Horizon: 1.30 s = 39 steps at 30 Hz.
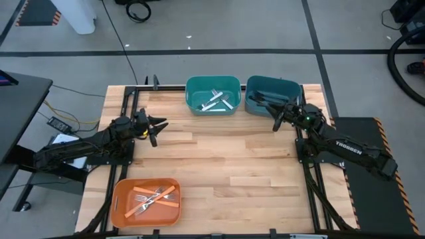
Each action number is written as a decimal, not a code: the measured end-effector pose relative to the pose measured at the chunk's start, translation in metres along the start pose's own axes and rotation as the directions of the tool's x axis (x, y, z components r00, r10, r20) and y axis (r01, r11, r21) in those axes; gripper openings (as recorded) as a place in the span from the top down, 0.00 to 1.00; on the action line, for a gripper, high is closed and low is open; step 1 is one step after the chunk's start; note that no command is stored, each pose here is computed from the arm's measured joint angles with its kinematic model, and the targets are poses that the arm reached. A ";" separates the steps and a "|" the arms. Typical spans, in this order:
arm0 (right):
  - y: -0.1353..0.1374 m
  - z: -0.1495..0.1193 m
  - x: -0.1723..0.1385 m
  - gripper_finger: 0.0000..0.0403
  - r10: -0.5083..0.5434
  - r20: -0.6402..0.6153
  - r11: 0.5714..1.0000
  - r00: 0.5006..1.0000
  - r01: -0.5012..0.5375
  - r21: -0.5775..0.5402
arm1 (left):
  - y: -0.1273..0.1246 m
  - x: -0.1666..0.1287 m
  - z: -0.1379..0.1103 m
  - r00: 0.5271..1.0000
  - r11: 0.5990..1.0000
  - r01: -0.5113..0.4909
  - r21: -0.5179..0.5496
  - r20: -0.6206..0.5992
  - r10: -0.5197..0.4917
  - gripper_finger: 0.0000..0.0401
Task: Sort silverware by color (type)
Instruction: Return To Home Position
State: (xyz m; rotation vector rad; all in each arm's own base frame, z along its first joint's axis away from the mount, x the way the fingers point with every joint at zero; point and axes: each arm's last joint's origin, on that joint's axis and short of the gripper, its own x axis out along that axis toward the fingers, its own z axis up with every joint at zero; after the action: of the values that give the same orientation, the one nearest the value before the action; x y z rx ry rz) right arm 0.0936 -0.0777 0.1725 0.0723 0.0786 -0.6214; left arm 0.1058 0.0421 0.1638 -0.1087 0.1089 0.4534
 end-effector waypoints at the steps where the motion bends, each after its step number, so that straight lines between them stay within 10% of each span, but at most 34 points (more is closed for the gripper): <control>1: 0.000 -0.001 0.000 0.74 0.002 -0.006 1.000 1.000 -0.002 0.007 | 0.000 0.000 0.000 1.000 1.000 0.000 0.000 0.000 0.000 0.71; 22: 0.003 0.002 -0.003 0.74 0.025 0.033 1.000 0.999 -0.025 0.009 | 0.000 0.000 -0.002 1.000 1.000 0.001 -0.002 0.018 -0.001 0.71; 39: 0.036 0.026 -0.038 0.74 0.354 0.343 0.932 0.870 -0.358 -0.054 | -0.011 -0.014 -0.001 0.986 0.991 0.131 0.004 0.108 -0.130 0.71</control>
State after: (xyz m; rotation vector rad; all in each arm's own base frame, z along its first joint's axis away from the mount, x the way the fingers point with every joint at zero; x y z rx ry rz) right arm 0.0853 -0.0294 0.2037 -0.0147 -0.2783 -0.2557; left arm 0.0979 0.0263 0.1658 -0.0935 -0.0053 0.3279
